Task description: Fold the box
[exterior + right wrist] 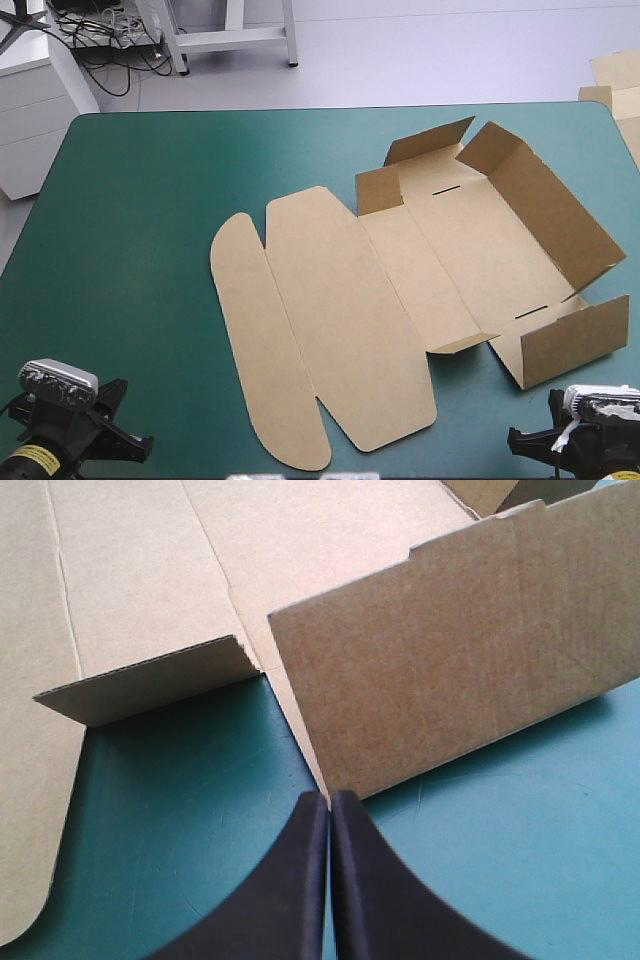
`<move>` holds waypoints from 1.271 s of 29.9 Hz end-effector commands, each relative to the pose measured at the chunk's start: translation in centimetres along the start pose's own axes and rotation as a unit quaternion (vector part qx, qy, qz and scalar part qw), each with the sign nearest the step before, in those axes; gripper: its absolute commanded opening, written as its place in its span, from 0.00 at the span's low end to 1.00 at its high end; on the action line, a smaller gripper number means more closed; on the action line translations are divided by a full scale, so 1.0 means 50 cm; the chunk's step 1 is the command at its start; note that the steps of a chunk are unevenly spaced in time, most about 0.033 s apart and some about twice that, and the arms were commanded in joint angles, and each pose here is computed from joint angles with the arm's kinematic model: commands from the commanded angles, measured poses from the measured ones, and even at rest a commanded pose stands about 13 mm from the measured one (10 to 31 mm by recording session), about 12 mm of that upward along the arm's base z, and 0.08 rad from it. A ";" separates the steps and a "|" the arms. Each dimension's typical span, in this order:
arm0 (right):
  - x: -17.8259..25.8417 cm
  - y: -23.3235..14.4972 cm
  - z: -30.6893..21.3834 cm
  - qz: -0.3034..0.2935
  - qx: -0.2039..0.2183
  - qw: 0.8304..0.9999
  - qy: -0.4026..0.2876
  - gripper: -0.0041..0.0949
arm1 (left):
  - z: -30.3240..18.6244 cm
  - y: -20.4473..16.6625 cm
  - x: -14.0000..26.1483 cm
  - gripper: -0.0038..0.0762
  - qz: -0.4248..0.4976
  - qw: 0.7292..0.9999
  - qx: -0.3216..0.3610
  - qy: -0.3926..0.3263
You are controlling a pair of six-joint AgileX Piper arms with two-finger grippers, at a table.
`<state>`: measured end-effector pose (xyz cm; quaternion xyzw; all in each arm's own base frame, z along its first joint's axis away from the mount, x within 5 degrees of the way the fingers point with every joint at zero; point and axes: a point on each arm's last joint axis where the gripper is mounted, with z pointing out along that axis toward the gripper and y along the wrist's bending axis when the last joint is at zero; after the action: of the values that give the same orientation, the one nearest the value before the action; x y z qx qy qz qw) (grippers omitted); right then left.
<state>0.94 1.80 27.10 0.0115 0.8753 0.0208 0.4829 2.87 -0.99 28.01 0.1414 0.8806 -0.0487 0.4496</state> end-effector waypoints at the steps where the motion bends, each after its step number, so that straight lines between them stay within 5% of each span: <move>1: -0.023 0.000 -0.005 -0.001 0.000 0.999 -0.036 0.04 | -0.007 0.001 -0.023 0.04 -0.003 0.999 -0.001 -0.037; 10: -0.031 0.003 -0.009 -0.042 -0.013 0.999 0.005 0.04 | -0.005 0.002 -0.030 0.04 -0.004 0.998 -0.003 -0.060; 24: -0.181 0.021 -0.014 -0.007 -0.113 0.992 0.053 0.05 | -0.004 0.002 -0.029 0.04 -0.004 0.998 -0.003 -0.060; 30: -0.283 0.023 0.036 0.043 -0.134 0.978 0.152 0.05 | -0.004 0.002 -0.029 0.04 -0.004 0.998 -0.003 -0.060; 38: -0.324 0.018 0.130 0.197 -0.115 0.944 0.237 0.11 | -0.004 0.002 -0.029 0.04 -0.004 0.998 -0.003 -0.060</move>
<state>14.22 2.02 36.87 0.0817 0.9427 0.1907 0.2615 3.19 -1.05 28.13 0.1392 0.8710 -0.0498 0.4685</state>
